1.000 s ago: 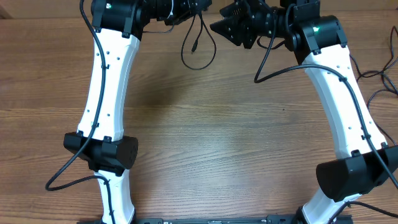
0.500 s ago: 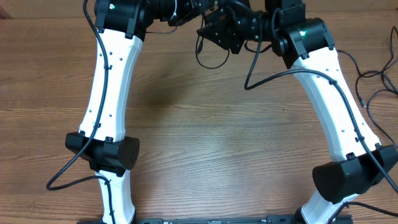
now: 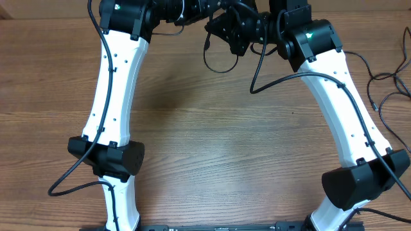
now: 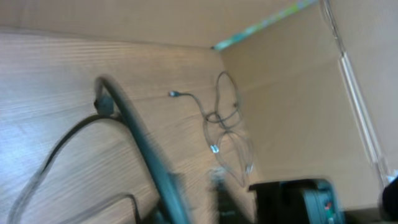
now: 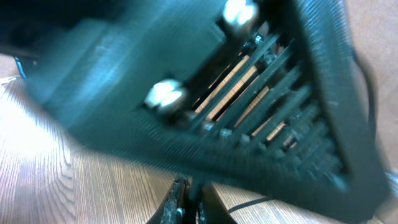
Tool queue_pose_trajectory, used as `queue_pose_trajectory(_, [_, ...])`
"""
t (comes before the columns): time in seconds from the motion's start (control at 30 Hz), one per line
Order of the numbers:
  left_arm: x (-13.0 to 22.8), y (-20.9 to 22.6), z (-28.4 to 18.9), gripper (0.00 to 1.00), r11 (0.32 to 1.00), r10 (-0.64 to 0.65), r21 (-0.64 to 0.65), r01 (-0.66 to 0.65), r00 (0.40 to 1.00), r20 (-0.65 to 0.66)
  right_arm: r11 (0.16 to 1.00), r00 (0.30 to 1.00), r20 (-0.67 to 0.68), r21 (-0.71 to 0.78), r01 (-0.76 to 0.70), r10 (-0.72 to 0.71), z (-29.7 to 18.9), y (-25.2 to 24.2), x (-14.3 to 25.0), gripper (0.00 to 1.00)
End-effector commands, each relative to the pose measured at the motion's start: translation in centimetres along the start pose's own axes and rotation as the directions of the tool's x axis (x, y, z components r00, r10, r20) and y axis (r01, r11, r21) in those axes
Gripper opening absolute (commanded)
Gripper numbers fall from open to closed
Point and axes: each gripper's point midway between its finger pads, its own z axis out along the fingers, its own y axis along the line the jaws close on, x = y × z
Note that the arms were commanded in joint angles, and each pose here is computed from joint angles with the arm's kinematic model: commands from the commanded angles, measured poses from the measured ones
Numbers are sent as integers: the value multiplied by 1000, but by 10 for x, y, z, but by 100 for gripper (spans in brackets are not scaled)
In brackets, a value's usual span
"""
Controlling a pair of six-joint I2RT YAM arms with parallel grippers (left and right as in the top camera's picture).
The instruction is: Untangle cables
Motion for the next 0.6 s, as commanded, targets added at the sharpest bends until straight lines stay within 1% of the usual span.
queue_pose_trajectory(0.0, [-2,8,-6,78,948,315,-50,-315,949,0,1000,1000,12,11,2,-2,-2,1,-8,4])
queue_pose_trajectory(0.03, [-3,11,-9,100,935,346,-83,-345,938,0,1000,1000,12,14,-2,2,-3,-1,-8,4])
queue_pose_trajectory(0.13, [-12,15,-27,100,902,407,-165,-398,913,21,999,1000,13,32,-15,15,-8,-9,-6,4])
queue_pose_trajectory(0.23, [-25,9,-57,100,865,469,-239,-442,881,67,997,998,17,60,-57,56,-15,-21,-3,4])
queue_pose_trajectory(0.37, [-40,9,-104,100,831,489,-372,-415,863,131,992,996,27,95,-84,82,-26,-37,-1,4])
queue_pose_trajectory(0.43, [-42,6,-137,100,815,491,-431,-387,856,159,986,995,37,132,-97,93,-38,-54,2,4])
queue_pose_trajectory(0.57, [-31,2,-169,100,811,472,-466,-353,867,163,968,990,75,215,-131,117,-66,-88,5,4])
